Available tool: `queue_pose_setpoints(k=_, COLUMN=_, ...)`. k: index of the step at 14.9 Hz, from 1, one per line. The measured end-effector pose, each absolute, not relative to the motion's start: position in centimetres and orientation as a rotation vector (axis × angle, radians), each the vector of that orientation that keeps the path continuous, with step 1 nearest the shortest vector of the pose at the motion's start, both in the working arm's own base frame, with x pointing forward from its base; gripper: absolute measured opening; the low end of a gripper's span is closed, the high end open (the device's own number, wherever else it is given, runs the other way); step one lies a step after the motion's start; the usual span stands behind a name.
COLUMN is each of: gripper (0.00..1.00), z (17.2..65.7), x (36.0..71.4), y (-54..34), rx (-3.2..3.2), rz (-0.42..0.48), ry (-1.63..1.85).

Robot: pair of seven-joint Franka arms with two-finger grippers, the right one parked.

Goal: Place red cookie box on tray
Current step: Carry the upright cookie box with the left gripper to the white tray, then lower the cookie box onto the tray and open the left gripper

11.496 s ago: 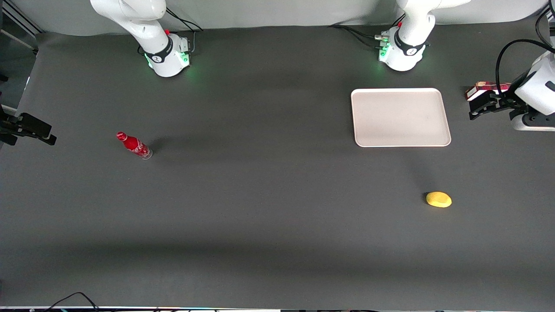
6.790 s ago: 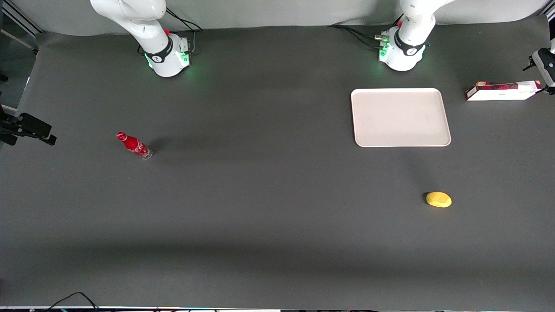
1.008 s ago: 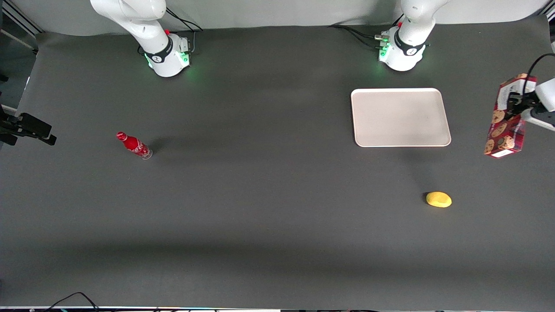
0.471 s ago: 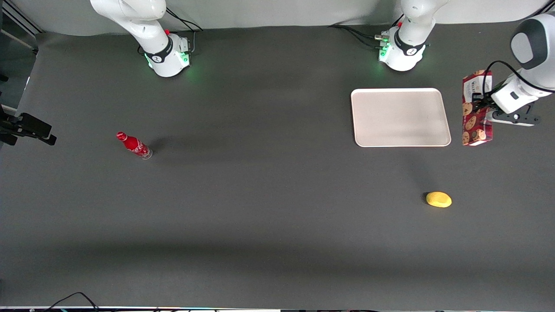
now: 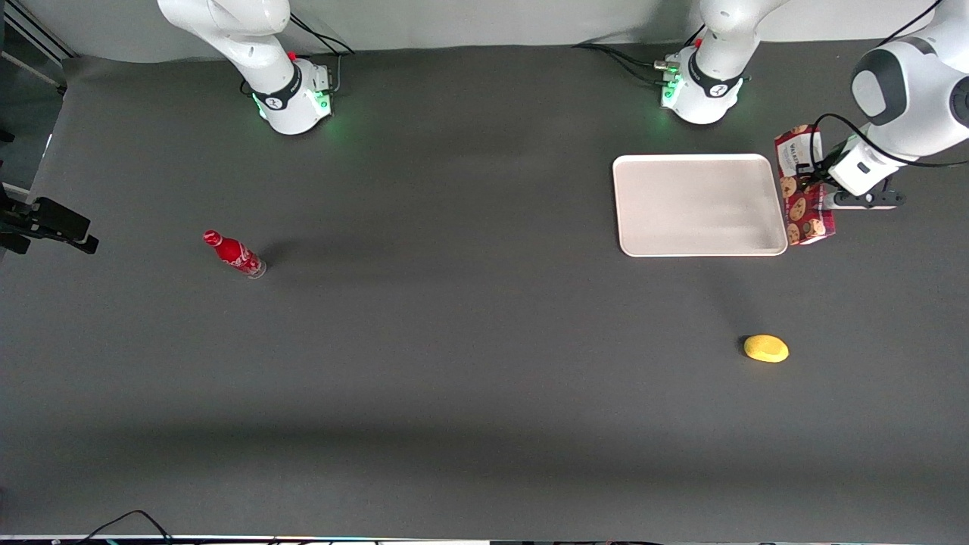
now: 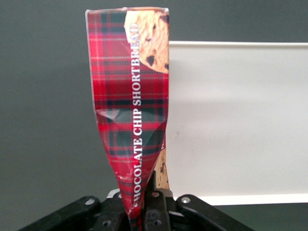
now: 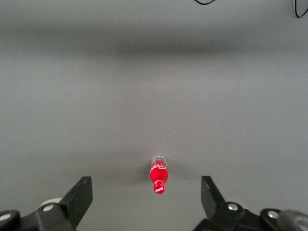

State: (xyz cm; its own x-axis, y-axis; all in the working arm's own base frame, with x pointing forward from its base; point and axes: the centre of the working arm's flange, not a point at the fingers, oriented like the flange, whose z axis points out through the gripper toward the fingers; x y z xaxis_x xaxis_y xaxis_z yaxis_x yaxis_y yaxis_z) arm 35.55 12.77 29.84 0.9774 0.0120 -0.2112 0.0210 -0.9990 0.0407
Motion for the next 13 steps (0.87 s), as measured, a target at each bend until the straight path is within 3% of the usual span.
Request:
queue_pose_setpoints(k=5, gripper=0.08, z=27.2, x=33.4, y=12.2, rx=3.078, rz=-0.313, ry=0.082)
queue_pose_setpoints(k=10, gripper=0.08, z=26.0, x=33.1, y=12.1, rx=3.104, rz=-0.232, ry=0.08)
queue_pose_setpoints(k=13, gripper=0.08, z=25.4, x=33.1, y=11.6, rx=3.103, rz=-0.236, ry=0.059)
